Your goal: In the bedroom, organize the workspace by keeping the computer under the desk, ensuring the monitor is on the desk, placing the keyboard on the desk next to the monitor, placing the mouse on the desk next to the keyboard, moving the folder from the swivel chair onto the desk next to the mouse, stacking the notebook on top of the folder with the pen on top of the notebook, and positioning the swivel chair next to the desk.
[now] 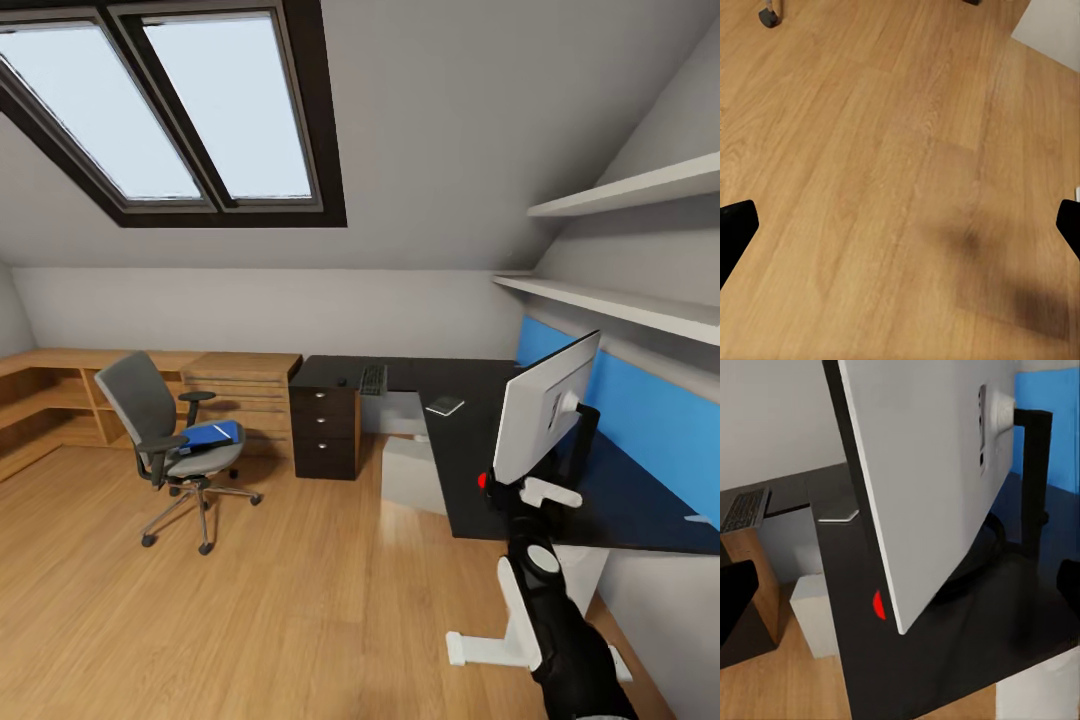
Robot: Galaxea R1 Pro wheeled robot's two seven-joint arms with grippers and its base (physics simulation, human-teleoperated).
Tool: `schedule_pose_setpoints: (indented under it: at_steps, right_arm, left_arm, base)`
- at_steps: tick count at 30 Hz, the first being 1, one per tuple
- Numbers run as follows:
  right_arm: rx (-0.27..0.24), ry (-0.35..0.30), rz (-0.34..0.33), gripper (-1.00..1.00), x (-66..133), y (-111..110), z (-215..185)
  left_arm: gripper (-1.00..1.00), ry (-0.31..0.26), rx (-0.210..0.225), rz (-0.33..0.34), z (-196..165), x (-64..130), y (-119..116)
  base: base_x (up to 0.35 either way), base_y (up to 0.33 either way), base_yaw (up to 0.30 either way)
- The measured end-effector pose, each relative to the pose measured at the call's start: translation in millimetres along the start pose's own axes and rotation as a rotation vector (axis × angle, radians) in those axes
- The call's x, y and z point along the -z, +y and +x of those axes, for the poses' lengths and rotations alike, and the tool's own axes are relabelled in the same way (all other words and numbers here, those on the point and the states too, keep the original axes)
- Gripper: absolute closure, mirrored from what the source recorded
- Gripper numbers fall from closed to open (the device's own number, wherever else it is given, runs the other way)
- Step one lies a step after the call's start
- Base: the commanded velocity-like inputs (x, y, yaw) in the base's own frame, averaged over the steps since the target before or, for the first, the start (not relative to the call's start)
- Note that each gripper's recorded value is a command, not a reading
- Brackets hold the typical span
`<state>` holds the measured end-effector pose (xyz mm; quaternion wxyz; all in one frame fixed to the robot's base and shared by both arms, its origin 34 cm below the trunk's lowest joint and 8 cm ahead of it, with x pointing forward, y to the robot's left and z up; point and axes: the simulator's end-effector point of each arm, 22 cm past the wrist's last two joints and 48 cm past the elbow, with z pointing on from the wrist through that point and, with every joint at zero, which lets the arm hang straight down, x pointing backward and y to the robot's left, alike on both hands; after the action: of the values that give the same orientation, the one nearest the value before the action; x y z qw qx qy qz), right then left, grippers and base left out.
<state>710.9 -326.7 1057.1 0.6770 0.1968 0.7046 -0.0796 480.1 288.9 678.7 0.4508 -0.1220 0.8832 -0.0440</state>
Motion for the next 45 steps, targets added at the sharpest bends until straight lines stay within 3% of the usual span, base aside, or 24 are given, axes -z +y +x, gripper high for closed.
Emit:
schedule_pose_setpoints:
  at_steps: [6,11,16,30,39,45]
  right_arm:
    - [-0.011,-0.024,-0.001,-1.00,5.5,-0.9,-17.4]
    - [0.020,0.025,-0.016,-1.00,3.8,2.7,15.6]
    - [-0.004,-0.079,-0.015,-1.00,3.1,2.7,9.3]
    - [0.024,-0.100,0.006,-1.00,1.2,-9.6,4.2]
    - [0.072,-0.118,0.030,-1.00,1.1,-15.3,0.5]
    - [0.076,-0.126,0.095,-1.00,2.4,-29.0,-2.0]
  left_arm:
    - [-1.00,-0.001,-0.001,0.002,-0.4,-0.1,-0.6]
    - [-1.00,-0.002,-0.002,0.003,-0.6,-0.1,-1.3]
    - [-1.00,-0.001,-0.003,0.004,-0.1,-0.8,-2.0]
    - [-1.00,-0.002,-0.003,0.005,-0.5,0.0,-2.1]
    - [-1.00,-0.001,-0.002,0.007,-0.1,-0.2,-3.5]
    - [-1.00,-0.002,-0.002,0.007,-0.2,-0.2,-3.2]
  base:
    - [0.000,0.000,0.000]
    - [0.027,0.018,0.000]
    - [0.173,0.062,0.000]
    - [0.131,0.001,0.000]
    - [0.020,0.093,0.000]
    - [0.001,0.042,0.000]
